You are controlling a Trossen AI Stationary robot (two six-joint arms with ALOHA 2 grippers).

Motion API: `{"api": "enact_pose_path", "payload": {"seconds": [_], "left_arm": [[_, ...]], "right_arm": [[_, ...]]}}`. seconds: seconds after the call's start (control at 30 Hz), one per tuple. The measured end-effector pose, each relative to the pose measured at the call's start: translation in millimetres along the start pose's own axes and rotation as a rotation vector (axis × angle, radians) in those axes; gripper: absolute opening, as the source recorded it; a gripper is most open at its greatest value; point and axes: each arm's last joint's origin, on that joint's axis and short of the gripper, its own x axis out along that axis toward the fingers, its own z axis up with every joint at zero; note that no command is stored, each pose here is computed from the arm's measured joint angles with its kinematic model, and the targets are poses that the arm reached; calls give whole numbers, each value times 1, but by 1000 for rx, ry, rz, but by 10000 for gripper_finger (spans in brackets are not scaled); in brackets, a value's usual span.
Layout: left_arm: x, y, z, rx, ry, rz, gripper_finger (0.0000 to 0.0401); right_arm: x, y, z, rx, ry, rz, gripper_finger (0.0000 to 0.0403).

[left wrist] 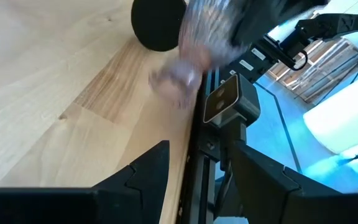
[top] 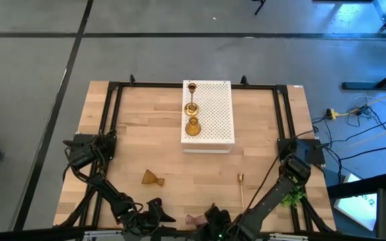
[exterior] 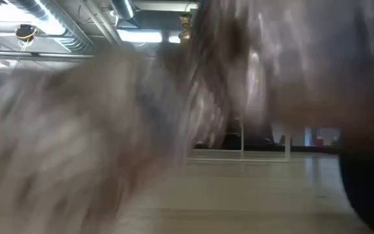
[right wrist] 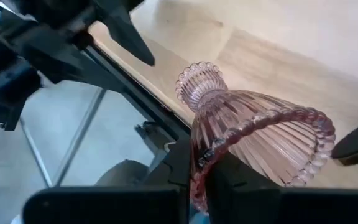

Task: Pick & Place candle stick holders
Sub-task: Put the pink candle holder on the shelf

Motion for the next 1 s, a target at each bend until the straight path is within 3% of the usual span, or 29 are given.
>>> {"api": "enact_pose_path", "payload": {"seconds": [0.23, 0.7, 0.87, 1.0], "left_arm": [[0, 3, -1, 8, 12, 21, 166], [-1, 4, -3, 5, 28, 26, 166], [-3, 3, -5, 4, 32, 20, 166], [-4, 2, -6, -1, 33, 19, 166]], "right_arm": [[-24, 18, 23, -89, -44, -88, 20], [-70, 36, 95, -213, 76, -360, 20], [-88, 29, 128, -191, 128, -456, 20], [-94, 33, 154, -189, 188, -428, 20]]}}
